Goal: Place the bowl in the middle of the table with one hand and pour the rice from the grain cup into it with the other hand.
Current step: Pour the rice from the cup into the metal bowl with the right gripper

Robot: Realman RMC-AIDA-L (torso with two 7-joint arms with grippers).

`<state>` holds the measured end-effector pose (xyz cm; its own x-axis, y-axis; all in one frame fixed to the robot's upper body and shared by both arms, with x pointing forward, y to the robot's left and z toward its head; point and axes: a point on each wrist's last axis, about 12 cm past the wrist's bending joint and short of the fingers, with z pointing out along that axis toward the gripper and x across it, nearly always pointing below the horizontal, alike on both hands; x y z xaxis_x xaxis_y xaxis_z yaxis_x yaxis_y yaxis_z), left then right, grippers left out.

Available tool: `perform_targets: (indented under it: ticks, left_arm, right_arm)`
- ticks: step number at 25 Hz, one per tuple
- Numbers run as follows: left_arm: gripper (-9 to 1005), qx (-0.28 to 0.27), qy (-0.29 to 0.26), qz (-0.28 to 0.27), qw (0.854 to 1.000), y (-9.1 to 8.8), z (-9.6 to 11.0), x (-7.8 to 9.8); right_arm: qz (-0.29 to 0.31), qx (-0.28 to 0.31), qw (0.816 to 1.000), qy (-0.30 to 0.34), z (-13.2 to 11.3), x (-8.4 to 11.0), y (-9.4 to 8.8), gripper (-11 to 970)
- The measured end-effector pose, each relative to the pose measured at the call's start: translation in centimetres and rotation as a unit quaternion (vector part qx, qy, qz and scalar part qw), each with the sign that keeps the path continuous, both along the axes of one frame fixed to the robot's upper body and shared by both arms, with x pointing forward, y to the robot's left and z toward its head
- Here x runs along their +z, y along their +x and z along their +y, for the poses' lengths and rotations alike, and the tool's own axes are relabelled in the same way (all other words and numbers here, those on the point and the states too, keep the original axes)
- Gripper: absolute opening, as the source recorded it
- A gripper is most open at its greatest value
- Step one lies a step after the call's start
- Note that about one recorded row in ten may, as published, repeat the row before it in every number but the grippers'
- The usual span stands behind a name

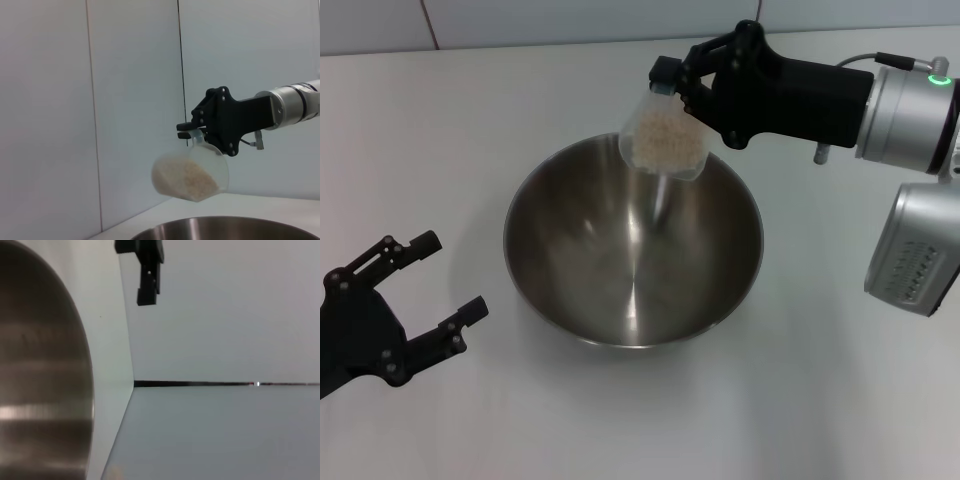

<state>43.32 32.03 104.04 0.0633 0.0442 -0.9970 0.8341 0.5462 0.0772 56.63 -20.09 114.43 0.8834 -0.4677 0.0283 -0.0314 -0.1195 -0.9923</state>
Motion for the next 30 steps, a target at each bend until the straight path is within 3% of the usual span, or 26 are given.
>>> perform_targets:
  ticks: [13,30]
  left_arm:
    - [815,0.007,-0.002,-0.002,1.000,0.1,0.2,0.1]
    - [814,0.003,0.000,0.000,1.000,0.2,0.3,0.2]
  right_arm:
    - [-0.095,0.025,0.993,-0.061,1.6,-0.2,-0.1,12]
    - [-0.206,0.041,0.971,-0.113,3.6,0.0,-0.2,12]
